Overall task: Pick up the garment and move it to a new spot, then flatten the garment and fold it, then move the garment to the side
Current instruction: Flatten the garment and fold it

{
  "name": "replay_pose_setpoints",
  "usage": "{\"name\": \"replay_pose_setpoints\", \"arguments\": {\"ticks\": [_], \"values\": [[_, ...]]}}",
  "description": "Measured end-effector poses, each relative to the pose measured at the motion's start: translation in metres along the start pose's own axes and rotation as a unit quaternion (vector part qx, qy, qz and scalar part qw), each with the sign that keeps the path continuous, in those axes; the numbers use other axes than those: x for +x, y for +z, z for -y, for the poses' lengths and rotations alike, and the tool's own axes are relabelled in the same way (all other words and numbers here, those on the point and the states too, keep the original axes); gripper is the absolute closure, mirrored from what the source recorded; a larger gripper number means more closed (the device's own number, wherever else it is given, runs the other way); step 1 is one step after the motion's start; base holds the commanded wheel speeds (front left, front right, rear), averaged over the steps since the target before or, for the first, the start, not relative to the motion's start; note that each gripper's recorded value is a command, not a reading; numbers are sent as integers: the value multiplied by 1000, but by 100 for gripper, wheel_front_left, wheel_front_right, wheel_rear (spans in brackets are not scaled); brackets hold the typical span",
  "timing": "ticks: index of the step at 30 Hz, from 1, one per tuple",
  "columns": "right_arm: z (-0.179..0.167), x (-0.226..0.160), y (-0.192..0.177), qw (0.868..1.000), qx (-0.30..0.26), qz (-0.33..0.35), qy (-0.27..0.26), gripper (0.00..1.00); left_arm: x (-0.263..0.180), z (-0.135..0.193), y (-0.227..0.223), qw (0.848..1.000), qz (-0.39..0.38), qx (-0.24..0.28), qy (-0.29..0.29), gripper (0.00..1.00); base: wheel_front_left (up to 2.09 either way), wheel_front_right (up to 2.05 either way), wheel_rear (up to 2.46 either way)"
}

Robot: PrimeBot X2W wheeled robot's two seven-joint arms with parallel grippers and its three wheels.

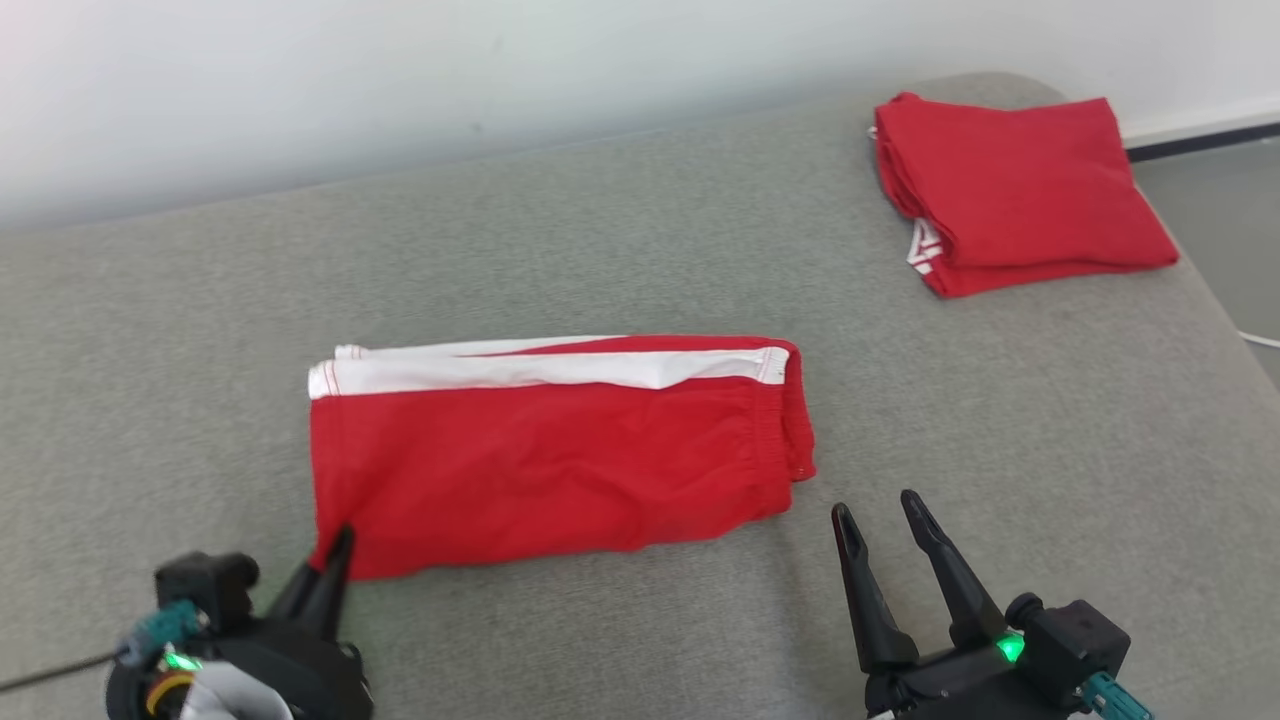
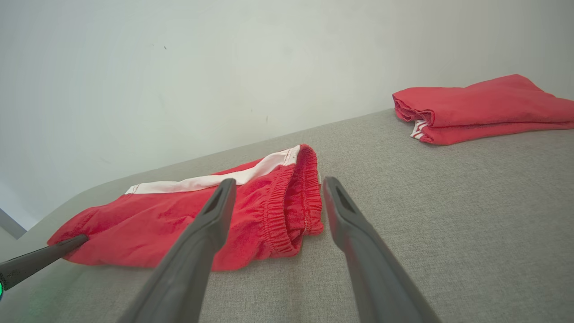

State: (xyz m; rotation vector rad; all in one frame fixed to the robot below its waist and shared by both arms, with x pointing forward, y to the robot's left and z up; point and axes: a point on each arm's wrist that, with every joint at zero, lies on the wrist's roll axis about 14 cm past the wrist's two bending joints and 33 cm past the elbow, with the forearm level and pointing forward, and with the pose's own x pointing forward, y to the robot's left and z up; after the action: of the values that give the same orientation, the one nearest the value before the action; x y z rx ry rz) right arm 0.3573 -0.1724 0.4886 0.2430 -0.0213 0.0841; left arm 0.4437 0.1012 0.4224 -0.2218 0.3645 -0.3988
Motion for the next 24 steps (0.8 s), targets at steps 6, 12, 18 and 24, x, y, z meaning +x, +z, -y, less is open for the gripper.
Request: {"name": "replay_pose_setpoints", "arguments": {"ticks": [6,12,18,24], "values": [[-7,2,-6,1000,2,-9,13,0,-17,2,-11,1000,-1,-14,15,100,0,0,0],[-12,5,-4,1000,-3,-6,24,0,-18,-3,-3,999,26,11,41,0,0,0,0],[-6,9,6,1000,-14,10,17,0,-22,-5,45,990,121,14,70,0,0,0,0],[-7,16,15,999,-17,25,17,0,-46,-14,68,975,182,69,108,0,0,0,0]]}}
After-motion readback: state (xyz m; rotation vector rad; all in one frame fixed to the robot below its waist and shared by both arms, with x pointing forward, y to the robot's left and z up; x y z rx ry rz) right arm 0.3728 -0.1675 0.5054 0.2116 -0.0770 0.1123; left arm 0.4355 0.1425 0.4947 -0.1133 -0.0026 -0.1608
